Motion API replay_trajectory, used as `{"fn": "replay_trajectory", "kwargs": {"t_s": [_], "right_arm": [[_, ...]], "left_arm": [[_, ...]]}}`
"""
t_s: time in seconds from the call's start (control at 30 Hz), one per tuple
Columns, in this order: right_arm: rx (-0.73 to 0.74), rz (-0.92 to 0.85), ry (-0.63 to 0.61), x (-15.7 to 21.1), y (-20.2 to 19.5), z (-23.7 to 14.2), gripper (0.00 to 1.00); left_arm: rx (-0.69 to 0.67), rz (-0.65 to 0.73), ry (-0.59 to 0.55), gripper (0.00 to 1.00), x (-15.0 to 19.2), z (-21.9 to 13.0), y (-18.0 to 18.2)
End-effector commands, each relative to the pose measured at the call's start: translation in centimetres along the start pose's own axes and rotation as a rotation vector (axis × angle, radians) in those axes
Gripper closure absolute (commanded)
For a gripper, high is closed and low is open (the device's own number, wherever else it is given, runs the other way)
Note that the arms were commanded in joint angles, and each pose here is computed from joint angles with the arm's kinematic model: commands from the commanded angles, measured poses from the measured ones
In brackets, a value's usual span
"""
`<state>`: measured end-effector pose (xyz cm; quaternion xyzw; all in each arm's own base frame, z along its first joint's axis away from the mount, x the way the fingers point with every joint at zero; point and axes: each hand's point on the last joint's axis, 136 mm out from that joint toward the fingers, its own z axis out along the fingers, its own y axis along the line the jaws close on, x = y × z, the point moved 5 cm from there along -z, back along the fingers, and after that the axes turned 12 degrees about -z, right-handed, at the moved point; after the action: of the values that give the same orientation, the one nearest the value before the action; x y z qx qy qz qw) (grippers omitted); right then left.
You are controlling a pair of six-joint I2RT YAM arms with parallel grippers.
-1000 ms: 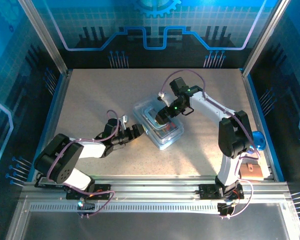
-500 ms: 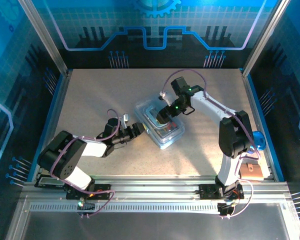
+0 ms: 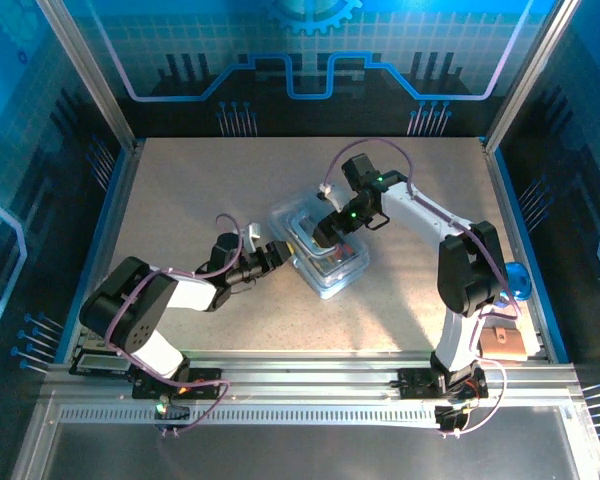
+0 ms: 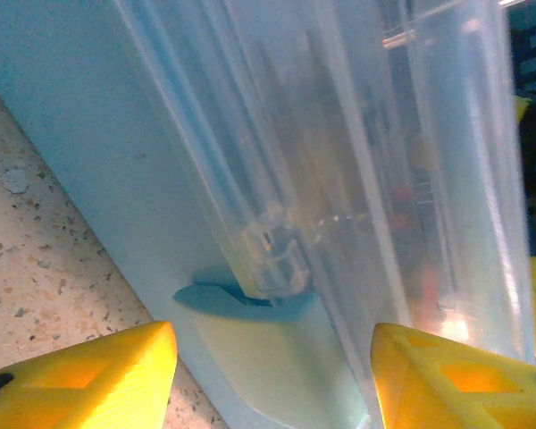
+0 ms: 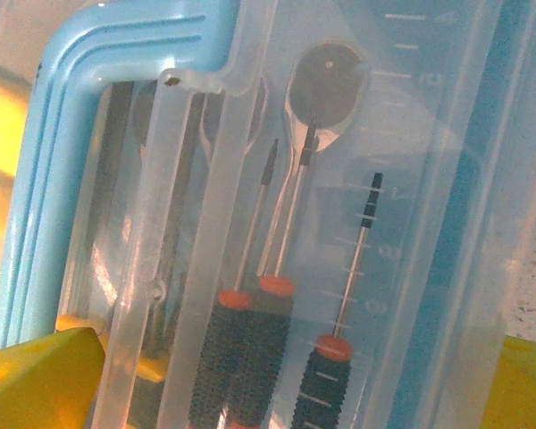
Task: Pack the tool kit
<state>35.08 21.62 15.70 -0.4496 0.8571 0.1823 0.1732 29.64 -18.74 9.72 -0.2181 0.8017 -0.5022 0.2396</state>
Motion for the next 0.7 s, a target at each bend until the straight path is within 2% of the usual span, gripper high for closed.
{"fn": "replay_trajectory", "kwargs": {"t_s": [0.0,0.23,0.67], "right_arm": [[-0.078,0.028,0.226,5.0,1.4,2.4,0.0],[-0.077,0.028,0.226,4.9,1.4,2.5,0.0],[-0.079,0.028,0.232,5.0,1.4,2.7,0.0]], "left_arm": [[0.029,0.002,0.016,0.41,-0.1,0.7,-0.4],[0.027,-0.014,0.032,0.45,0.0,1.0,-0.2],[-0.052,0.032,0.031,0.45,0.3,-0.6,-0.2]]}}
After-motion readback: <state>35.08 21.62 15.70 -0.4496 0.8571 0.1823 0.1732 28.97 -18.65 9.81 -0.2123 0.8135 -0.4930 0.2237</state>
